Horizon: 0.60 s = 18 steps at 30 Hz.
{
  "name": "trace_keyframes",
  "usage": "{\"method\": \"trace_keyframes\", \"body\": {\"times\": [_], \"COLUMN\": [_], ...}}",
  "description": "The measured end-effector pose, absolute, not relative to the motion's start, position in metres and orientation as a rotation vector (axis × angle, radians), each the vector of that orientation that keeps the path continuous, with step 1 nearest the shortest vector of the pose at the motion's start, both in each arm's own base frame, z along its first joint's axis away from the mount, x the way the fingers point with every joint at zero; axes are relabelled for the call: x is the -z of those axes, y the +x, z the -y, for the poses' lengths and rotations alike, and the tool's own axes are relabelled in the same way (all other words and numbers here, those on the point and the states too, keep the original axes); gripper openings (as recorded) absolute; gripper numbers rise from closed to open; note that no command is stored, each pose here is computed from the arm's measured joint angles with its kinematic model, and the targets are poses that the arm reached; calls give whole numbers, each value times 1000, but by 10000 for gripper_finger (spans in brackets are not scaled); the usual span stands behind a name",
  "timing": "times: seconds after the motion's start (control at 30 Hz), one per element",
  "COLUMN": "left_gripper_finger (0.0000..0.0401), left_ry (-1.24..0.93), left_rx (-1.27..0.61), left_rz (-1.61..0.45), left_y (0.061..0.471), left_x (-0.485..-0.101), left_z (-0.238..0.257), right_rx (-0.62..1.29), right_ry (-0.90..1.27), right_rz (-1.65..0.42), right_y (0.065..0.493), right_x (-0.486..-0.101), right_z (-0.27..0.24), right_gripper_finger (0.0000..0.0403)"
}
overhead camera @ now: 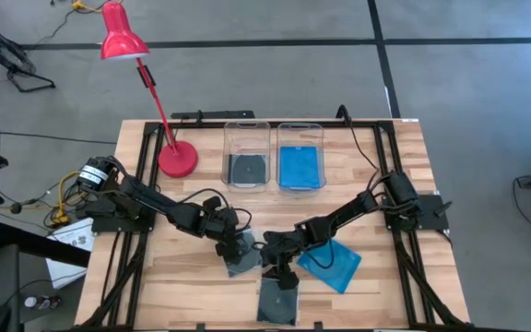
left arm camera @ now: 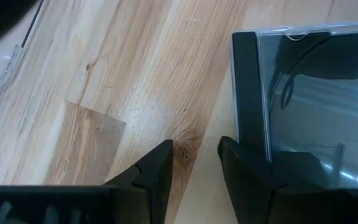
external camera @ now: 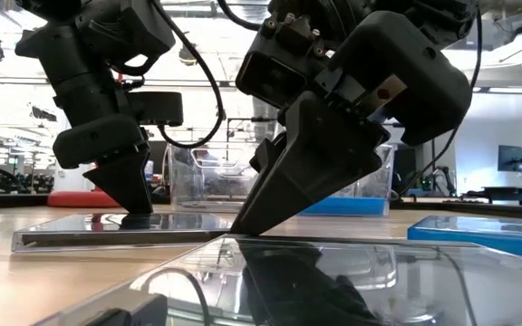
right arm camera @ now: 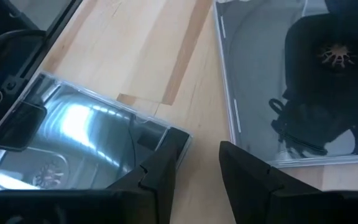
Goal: Pick & place jewel cases by type
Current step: Put the top black cd case into the left transparent bin
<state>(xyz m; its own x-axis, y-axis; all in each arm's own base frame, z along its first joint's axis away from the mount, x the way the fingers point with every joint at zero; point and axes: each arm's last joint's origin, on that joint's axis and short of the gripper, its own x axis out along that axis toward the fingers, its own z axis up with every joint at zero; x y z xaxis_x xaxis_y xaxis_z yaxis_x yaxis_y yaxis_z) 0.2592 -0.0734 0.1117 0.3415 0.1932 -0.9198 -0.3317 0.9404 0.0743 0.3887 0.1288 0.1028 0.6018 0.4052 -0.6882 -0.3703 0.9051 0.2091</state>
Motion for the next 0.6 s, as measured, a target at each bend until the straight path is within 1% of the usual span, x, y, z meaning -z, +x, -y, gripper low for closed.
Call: {"method": "trace_keyframes", "body": {"times": [0.27,0.6], "left_gripper_finger": [132,132], "left_ry": [-131,-152], "left_rx": [-321,-287], "left_rz": [-1186,-1325], "left_y": [258,237], "left_x": [-112,-128], "left_z": [75,71], "right_rx": [-398,-292], "right_ry": [56,59], "right_rz": [-818,-821], "right_y": [390,395], "right_x": [-102,-102], "right_z": [-121,-106], "right_gripper_finger": [118,118]}}
